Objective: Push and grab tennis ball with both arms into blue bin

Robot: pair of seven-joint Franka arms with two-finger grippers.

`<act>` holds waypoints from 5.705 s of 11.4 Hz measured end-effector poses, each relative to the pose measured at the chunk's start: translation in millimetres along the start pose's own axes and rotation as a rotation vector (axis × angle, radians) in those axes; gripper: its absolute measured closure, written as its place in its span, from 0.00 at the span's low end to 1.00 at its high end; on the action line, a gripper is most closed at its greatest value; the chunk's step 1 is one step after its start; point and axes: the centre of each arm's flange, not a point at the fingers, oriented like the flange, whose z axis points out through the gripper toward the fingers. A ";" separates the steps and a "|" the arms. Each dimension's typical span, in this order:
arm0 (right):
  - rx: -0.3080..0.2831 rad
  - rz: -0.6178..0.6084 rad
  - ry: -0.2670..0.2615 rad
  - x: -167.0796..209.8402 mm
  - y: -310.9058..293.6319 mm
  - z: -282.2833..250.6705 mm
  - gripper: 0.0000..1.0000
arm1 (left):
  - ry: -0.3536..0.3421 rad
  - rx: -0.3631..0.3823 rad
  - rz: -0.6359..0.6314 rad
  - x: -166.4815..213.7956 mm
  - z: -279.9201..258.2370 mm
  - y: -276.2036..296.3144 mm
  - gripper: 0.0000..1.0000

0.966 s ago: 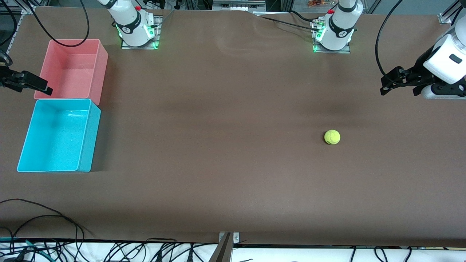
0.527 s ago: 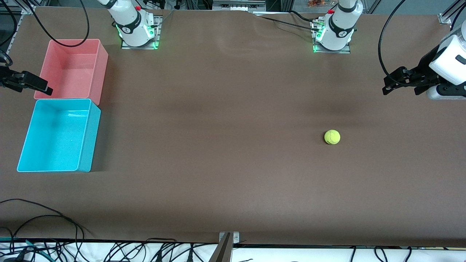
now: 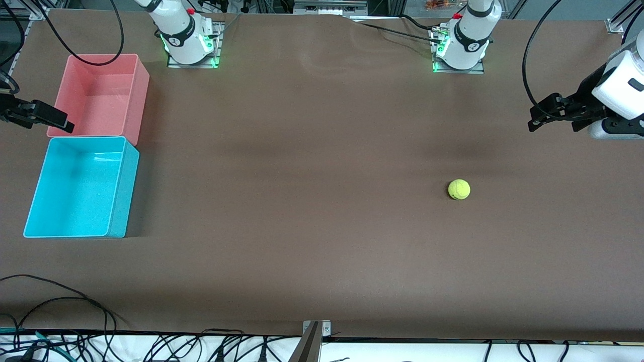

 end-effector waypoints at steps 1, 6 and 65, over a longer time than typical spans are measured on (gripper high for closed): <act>0.000 0.000 0.000 0.0 0.1 0.0 0.00 | -0.004 0.000 -0.002 1.3 2.2 -1.1 0.00; 0.000 0.000 0.000 0.0 0.1 0.0 0.00 | -0.013 0.037 -0.002 5.5 9.3 -4.6 0.00; -0.001 0.000 -0.013 3.9 -0.1 7.3 0.00 | -0.060 0.041 -0.046 13.4 54.3 -24.3 0.00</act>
